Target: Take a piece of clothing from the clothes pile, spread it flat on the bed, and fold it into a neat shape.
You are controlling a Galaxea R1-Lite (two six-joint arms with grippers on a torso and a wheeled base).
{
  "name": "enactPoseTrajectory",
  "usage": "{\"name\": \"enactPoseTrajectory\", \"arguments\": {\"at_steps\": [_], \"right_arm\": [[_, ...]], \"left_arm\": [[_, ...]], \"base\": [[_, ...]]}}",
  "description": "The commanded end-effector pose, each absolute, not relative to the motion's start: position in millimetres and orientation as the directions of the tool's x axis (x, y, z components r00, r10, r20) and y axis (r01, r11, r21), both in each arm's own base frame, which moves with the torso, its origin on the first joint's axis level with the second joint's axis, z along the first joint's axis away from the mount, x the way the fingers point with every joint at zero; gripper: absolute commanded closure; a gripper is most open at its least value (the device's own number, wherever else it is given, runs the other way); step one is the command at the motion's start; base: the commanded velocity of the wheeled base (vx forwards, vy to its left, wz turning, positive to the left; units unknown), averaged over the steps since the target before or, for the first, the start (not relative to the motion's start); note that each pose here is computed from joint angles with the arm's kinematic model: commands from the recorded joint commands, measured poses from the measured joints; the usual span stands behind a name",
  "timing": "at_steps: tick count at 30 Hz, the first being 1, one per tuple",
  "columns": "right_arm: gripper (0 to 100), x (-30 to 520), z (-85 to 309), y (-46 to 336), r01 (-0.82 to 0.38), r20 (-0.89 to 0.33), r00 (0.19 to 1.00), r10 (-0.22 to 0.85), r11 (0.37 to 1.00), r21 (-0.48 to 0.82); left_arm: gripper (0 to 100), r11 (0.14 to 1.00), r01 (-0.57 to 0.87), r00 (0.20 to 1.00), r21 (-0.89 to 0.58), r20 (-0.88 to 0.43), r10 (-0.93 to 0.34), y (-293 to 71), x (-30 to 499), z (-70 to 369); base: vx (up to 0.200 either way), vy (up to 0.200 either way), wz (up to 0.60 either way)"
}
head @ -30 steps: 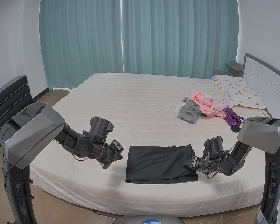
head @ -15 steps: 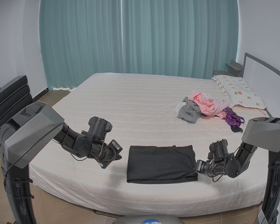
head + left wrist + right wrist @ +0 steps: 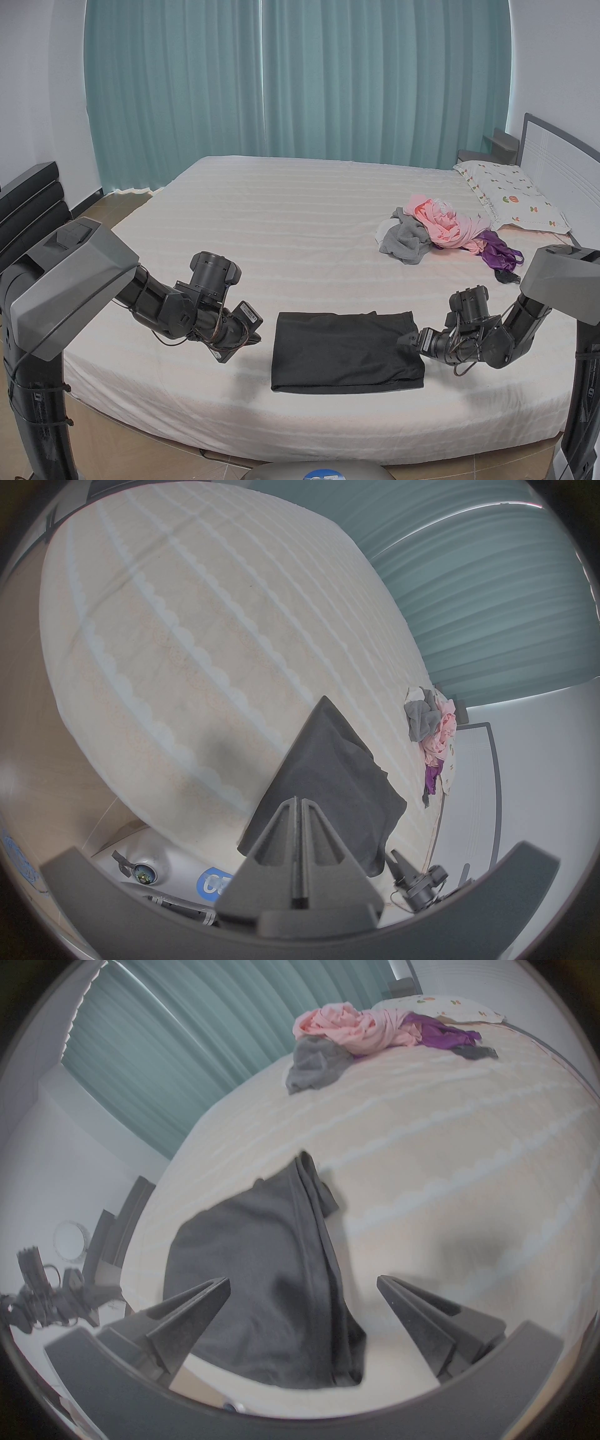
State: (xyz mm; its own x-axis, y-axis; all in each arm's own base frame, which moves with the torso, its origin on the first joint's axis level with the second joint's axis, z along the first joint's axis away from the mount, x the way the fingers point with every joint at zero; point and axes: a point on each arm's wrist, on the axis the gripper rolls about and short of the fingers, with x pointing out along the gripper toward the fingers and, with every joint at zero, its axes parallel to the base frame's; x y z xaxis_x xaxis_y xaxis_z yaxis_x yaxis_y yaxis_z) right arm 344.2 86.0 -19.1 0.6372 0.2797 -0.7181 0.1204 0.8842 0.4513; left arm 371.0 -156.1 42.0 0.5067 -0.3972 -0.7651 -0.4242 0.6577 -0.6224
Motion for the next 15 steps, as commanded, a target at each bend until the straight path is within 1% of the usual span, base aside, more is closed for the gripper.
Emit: {"name": "enactPoseTrajectory", "arguments": {"at_steps": [1, 3, 5, 7, 9, 15], "right_arm": [[0, 385, -27, 89, 0.145, -0.677, 0.685, 0.268, 0.861, 0.488], [0, 391, -31, 90, 0.154, -0.679, 0.685, 0.265, 0.858, 0.491], [0, 408, -37, 94, 0.181, -0.682, 0.683, 0.262, 0.844, 0.505], [0, 419, -38, 97, 0.208, -0.675, 0.689, 0.264, 0.820, 0.533], [0, 427, -36, 98, 0.218, -0.668, 0.697, 0.262, 0.810, 0.545], [0, 447, -34, 97, 0.235, -0.653, 0.723, 0.225, 0.809, 0.539]], "left_arm": [[100, 0.658, -0.426, 0.506, -0.620, -0.767, -0.395, -156, 371, 41], [100, 0.658, -0.426, 0.506, -0.620, -0.767, -0.395, -156, 371, 41], [100, 0.660, -0.427, 0.506, -0.618, -0.768, -0.392, -156, 371, 40], [100, 0.662, -0.429, 0.506, -0.615, -0.771, -0.388, -156, 371, 39], [100, 0.662, -0.429, 0.506, -0.615, -0.771, -0.388, -156, 371, 39], [100, 0.666, -0.423, 0.504, -0.614, -0.771, -0.390, -158, 370, 39]], "base": [[0.000, 0.000, 0.00], [0.000, 0.000, 0.00], [0.000, 0.000, 0.00], [0.000, 0.000, 0.00], [0.000, 0.000, 0.00], [0.000, 0.000, 0.00]]}}
